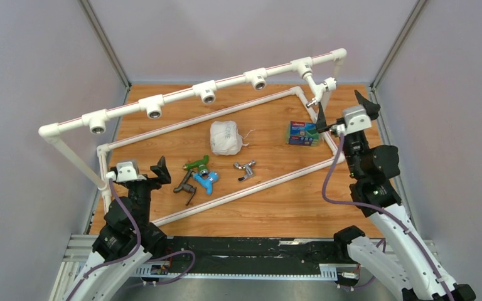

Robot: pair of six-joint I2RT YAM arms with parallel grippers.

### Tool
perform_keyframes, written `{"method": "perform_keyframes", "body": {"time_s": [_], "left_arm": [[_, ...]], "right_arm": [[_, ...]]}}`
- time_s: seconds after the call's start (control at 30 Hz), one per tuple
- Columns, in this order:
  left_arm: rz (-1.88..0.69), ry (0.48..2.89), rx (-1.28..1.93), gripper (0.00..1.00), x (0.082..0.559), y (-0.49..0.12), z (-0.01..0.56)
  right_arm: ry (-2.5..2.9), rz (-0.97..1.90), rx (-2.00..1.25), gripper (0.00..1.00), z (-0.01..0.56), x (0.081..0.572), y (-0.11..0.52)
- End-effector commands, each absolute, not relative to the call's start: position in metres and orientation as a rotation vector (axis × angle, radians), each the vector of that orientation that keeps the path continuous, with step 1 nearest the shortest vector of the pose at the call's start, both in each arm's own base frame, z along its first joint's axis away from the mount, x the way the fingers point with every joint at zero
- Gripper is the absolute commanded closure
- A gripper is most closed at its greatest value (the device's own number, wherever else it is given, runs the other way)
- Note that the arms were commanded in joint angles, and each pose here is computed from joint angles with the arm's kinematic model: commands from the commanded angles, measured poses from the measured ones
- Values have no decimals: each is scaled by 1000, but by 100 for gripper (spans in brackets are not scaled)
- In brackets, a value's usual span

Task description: Install the water faucets

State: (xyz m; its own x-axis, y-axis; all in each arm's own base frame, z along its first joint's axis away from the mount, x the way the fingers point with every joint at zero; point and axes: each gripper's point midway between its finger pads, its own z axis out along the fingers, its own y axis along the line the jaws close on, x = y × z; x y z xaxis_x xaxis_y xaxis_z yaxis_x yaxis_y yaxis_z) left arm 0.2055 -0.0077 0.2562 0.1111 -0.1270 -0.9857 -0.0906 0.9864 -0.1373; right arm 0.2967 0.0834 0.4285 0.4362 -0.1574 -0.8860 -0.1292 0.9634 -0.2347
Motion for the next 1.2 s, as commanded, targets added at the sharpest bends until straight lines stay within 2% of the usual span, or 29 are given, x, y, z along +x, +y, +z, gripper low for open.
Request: {"method": "perform_keyframes", "body": {"time_s": [0.0, 0.13, 0.57, 0.77, 0.83, 0.9, 1.0, 1.17], "left_arm": [[-27, 1455, -158, 0, 208, -11, 263], [-28, 1458, -156, 0, 208, -11, 262], [-21, 1461, -159, 0, 208, -11, 262], [-19, 1464, -159, 0, 208, -10, 261], [-20, 1461, -160, 0, 208, -10, 261], [-21, 1460, -161, 0, 208, -10, 262], [-21, 1460, -161, 0, 208, -10, 262], [-23, 1461, -159, 0, 209, -11, 261]], "right_arm": [[1027, -548, -810, 0, 417, 298, 78], [913, -840, -1074, 0, 406, 311, 80], [810, -1083, -1246, 2, 409, 365, 97], [878, -1066, -1181, 23, 403, 389, 98], [925, -1034, -1149, 35, 399, 395, 97], [982, -963, -1095, 53, 393, 399, 97], [1060, -740, -945, 72, 389, 398, 104], [1188, -169, -553, 100, 394, 388, 128]]}}
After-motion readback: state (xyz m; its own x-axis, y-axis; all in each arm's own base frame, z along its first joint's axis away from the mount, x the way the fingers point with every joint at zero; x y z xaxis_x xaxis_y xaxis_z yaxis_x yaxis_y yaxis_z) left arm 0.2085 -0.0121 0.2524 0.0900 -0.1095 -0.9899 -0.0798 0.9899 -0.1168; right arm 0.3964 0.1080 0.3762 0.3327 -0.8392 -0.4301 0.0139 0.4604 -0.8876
